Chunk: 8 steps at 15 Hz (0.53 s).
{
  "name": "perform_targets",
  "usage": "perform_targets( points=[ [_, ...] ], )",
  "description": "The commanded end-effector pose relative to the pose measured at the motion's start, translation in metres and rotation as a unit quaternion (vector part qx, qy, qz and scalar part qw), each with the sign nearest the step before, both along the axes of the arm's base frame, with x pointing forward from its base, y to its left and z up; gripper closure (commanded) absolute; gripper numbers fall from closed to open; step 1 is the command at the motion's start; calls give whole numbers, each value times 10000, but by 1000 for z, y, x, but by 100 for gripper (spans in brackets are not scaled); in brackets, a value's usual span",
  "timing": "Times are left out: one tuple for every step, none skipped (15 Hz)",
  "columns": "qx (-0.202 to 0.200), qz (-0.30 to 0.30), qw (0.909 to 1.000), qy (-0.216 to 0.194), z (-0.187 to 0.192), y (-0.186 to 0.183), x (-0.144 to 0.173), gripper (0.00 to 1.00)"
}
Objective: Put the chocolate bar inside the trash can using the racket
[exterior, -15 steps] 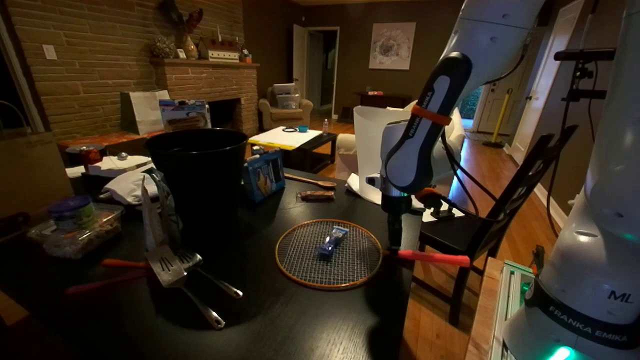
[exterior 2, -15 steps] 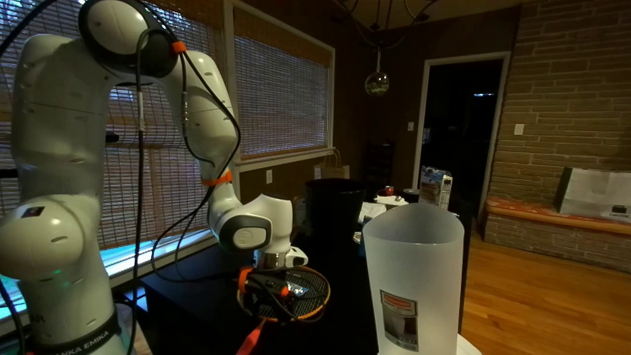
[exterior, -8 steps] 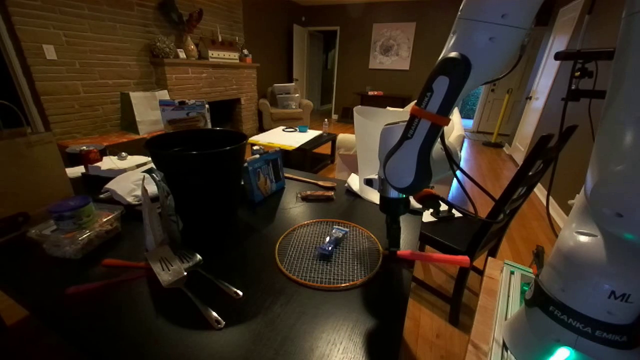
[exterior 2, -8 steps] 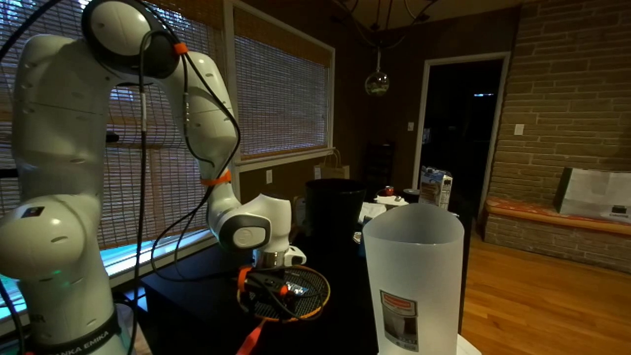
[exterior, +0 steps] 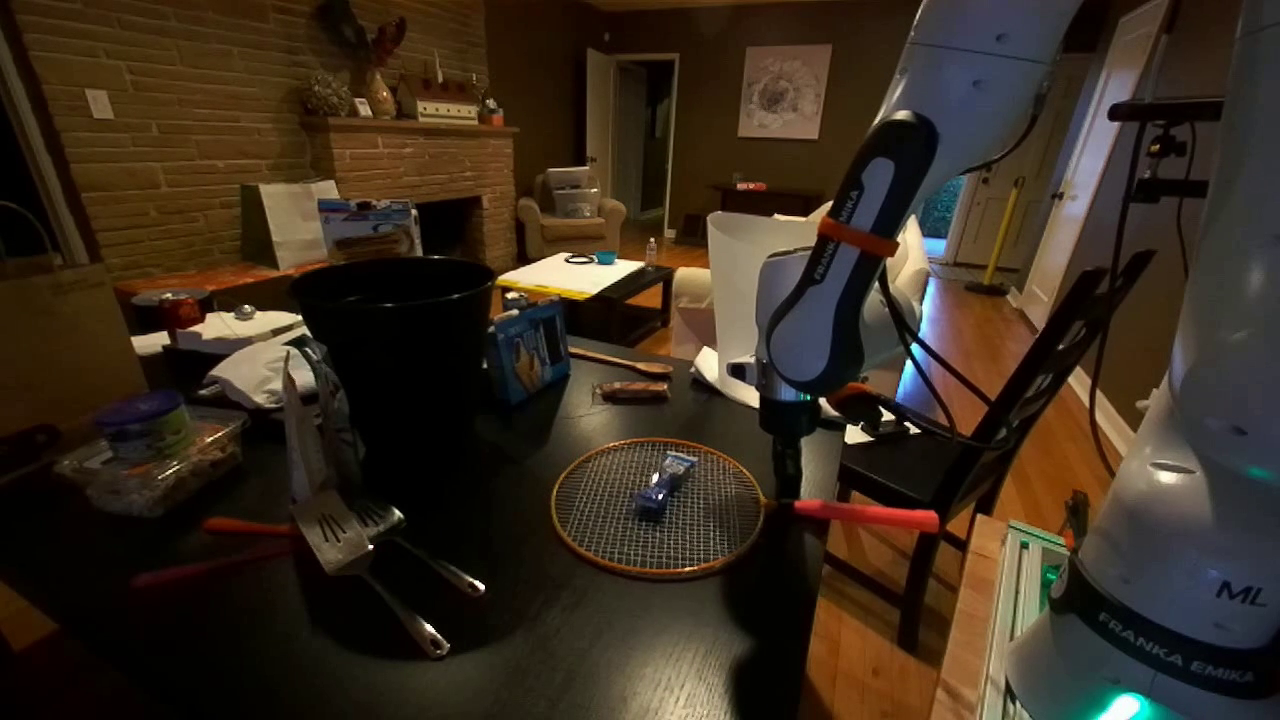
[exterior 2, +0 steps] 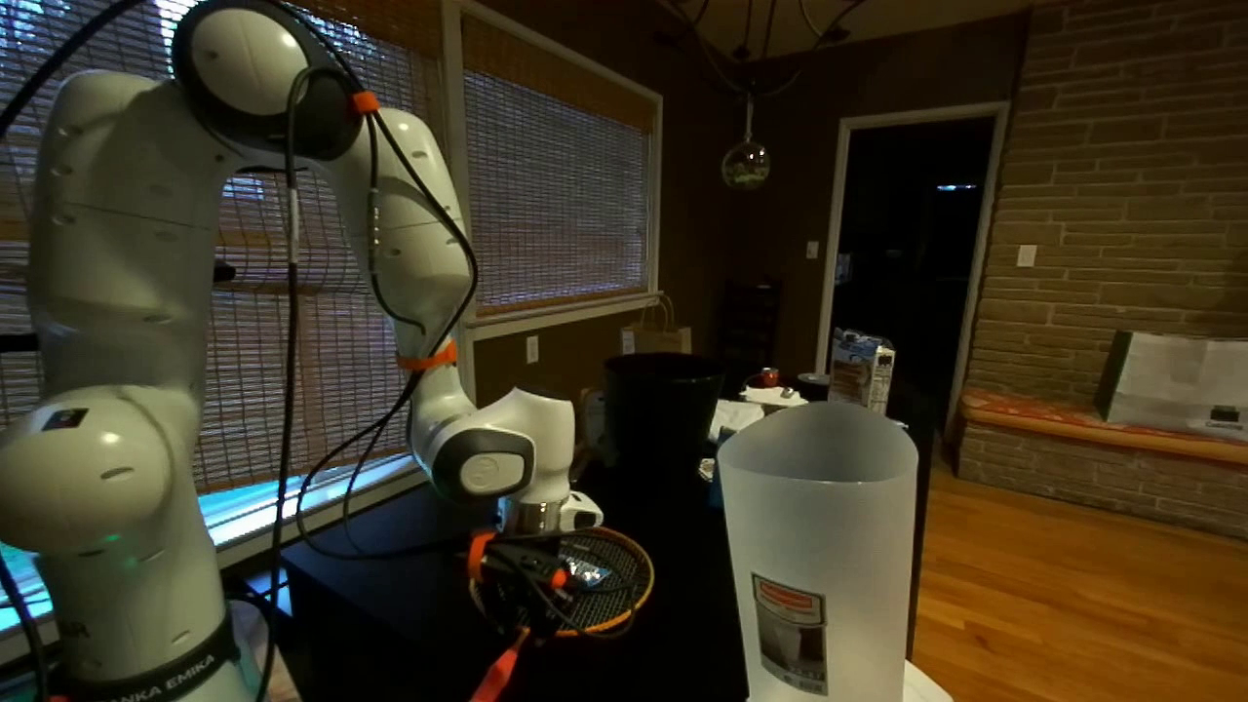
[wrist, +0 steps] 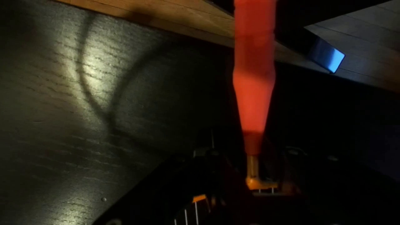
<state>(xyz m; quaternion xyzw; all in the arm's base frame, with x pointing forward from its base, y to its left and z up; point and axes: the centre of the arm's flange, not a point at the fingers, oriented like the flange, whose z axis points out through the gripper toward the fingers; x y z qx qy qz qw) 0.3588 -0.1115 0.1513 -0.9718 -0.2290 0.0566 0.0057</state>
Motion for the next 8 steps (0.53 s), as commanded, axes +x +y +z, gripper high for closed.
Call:
perform_targets(
  points=[
    [10, -49, 10000, -26, 5, 16, -50, 95],
    [7, -51, 10000, -24, 5, 16, -49, 98],
    [8, -50, 10000, -19, 4, 16, -49, 100],
    [6, -50, 10000, -13, 4, 16, -49, 97],
    [12, -55, 10000, -3, 3, 16, -50, 96],
    [8, -50, 10000, 1, 2, 16, -49, 96],
    [5, -57, 10000, 8, 1, 16, -49, 96],
    [1, -57, 10000, 8, 1, 16, -49, 96]
  ],
)
